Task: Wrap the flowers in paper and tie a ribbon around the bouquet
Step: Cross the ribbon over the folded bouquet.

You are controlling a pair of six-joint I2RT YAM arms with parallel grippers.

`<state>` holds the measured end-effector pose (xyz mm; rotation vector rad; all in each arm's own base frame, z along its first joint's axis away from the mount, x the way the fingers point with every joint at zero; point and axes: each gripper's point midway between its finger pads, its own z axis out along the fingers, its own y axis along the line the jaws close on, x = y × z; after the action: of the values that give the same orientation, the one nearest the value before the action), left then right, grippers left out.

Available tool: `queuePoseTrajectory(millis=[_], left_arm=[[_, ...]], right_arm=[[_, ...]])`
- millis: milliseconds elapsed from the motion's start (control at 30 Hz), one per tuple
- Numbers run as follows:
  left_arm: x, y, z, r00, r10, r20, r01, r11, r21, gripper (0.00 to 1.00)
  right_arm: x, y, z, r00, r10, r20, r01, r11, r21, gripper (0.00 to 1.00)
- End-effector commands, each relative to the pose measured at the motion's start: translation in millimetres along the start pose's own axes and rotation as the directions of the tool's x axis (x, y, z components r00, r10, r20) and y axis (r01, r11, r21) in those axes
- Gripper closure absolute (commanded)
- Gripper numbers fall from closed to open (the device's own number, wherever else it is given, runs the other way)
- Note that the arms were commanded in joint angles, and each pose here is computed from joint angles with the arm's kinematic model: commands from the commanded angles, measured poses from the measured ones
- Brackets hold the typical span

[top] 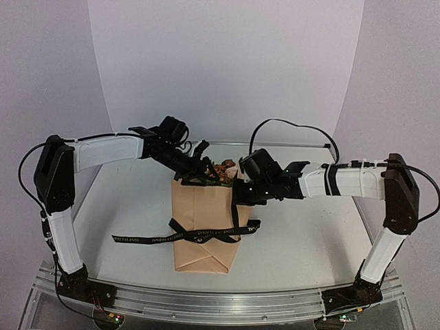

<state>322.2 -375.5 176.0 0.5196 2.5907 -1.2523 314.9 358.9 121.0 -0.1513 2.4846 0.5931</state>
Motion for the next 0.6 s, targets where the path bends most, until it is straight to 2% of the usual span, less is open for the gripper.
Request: queuePoseTrajectory(millis=[0,133,267,433,567], left_arm=[[-25.0,-22.8,-41.8,0.983,0.079,0.169,-0.084,0.996,0.024,0.34],[2.4,-33.7,-21.1,0.984,0.089,0.155,-0.1,0.993,0.062,0.4],[32.5,-51.9,7.9,0.977,0.182,0.112,-0.187,0.982,0.04,0.4],[47.7,-60.2,7.5,0.96,0.257,0.113,-0.262,0.965,0.028,0.33],[55.4,-58.5,4.2,0.951,0.299,0.083,-0.301,0.953,0.018,0.3]], right_arm=[[-1.2,-9.9,-21.4,0.977,0.211,0.021,-0.211,0.977,0.033,1.0],[-9.2,2.7,-26.5,0.913,0.407,0.02,-0.407,0.913,-0.017,1.0],[-21.1,18.8,-30.3,0.846,0.533,0.013,-0.53,0.842,-0.101,1.0],[-9.2,27.8,-24.5,0.752,0.652,-0.091,-0.659,0.746,-0.102,1.0],[-6.5,41.6,-20.2,0.727,0.666,-0.17,-0.686,0.716,-0.131,1.0]])
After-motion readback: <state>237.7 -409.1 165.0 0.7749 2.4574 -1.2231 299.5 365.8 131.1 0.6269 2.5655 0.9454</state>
